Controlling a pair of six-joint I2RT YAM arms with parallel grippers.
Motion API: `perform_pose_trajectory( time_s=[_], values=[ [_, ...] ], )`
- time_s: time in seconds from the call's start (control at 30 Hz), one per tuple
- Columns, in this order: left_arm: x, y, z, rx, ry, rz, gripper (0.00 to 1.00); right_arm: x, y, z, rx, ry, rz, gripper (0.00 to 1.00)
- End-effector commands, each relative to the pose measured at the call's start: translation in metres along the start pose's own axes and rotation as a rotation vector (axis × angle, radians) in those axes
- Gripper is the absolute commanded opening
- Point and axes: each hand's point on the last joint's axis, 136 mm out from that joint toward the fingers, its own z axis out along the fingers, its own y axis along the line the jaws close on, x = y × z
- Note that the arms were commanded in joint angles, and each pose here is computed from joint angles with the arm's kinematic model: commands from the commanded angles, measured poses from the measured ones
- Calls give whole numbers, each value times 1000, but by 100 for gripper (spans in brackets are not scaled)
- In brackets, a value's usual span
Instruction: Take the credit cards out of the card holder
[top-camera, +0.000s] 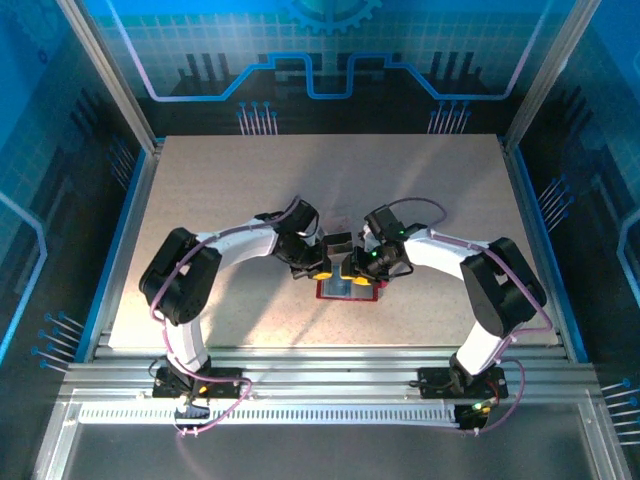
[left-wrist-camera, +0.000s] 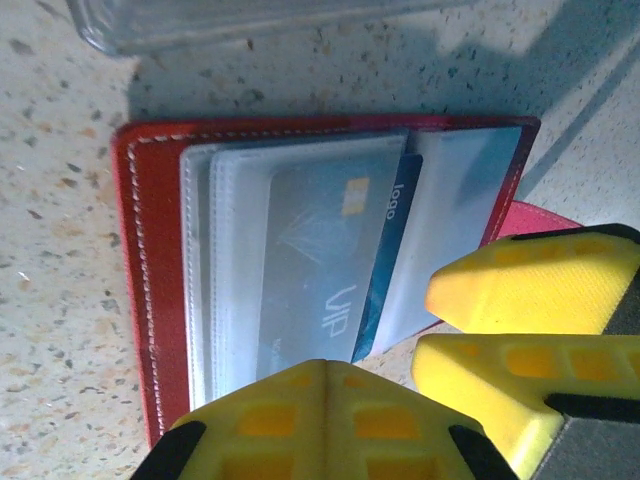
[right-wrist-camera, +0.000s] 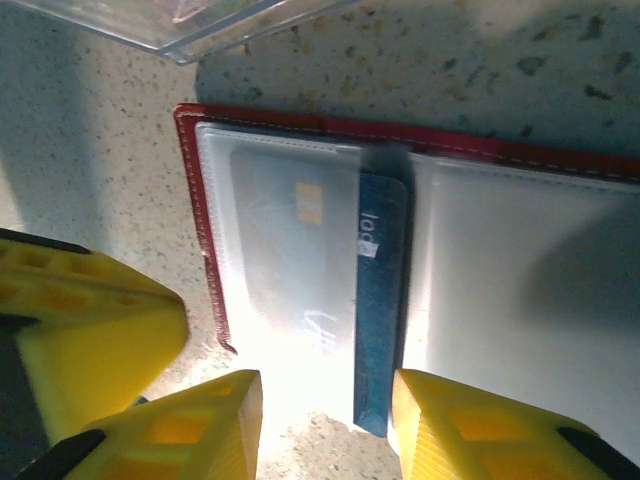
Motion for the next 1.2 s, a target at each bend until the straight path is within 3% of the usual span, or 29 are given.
perform_pose_trajectory(
  time_s=[0.0, 0.53, 0.7, 1.17],
  values=[
    [4, 13, 6, -53, 25, -25, 0, 0, 3, 0, -35, 8, 14, 39],
    [13, 54, 30, -144, 67, -61, 0, 0, -4, 1, -24, 10, 28, 39],
    [16, 58, 30, -154, 68, -65, 0, -3, -2, 8, -69, 15, 44, 37],
    [16, 58, 29, -155, 67, -65, 0, 8, -35, 23, 14, 26, 57, 33]
  ],
)
